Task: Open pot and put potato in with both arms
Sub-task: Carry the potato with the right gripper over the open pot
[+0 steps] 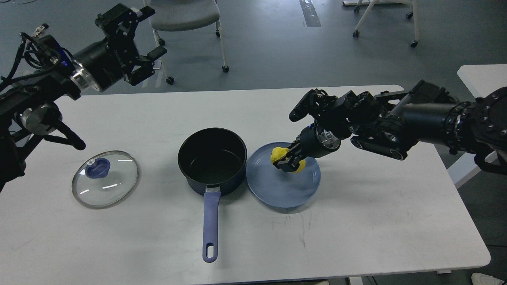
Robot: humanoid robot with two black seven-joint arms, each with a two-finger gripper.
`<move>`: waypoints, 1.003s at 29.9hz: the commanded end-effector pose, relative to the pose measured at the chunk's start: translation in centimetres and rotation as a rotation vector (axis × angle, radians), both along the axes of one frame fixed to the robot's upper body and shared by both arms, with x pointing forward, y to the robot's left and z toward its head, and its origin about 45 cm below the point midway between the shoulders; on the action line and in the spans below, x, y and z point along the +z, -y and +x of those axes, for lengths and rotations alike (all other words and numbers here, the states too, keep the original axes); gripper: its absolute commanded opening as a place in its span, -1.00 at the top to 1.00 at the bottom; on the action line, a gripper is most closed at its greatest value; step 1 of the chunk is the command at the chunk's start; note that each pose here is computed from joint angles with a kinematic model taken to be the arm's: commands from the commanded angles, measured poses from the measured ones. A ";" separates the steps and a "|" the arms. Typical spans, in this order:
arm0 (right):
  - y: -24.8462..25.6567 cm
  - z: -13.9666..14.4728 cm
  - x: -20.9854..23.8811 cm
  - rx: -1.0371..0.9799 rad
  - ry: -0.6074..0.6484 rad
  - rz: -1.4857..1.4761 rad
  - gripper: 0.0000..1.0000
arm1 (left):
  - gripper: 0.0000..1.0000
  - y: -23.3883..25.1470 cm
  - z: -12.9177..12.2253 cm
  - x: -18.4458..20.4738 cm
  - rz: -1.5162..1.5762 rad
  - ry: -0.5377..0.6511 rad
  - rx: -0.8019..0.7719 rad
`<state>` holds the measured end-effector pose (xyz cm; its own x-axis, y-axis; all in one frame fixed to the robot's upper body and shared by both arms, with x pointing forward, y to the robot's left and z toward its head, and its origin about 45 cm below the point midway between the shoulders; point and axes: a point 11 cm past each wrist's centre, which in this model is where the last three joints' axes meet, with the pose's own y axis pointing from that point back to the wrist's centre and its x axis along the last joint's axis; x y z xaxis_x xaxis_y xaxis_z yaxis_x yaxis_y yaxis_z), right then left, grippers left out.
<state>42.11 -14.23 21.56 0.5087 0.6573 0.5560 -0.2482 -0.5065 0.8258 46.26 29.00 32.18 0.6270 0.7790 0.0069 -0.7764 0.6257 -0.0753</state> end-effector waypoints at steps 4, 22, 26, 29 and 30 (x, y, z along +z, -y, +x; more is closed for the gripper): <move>-3.7 0.7 4.6 -0.010 0.024 0.157 0.87 | -0.95 0.0 0.0 0.1 0.001 0.001 -0.001; -10.1 -1.9 -0.4 -0.083 -0.108 0.402 0.77 | -0.95 0.0 0.0 0.2 -0.009 0.005 0.000; -10.2 -1.7 -0.3 -0.114 -0.102 0.454 0.74 | -0.95 0.0 0.0 0.3 -0.008 0.005 0.001; -9.9 -1.5 -0.8 -0.138 -0.094 0.475 0.74 | -0.95 0.0 0.0 0.3 -0.008 0.005 0.001; -9.7 -1.3 -0.8 -0.145 -0.083 0.479 0.71 | -0.95 0.0 0.0 0.2 -0.009 0.005 0.000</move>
<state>40.45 -4.13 21.02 0.6338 0.2819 0.7203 -0.2617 -0.7981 0.5427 46.28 29.01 32.45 0.6263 0.7795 0.0041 -0.7765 0.6244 -0.0851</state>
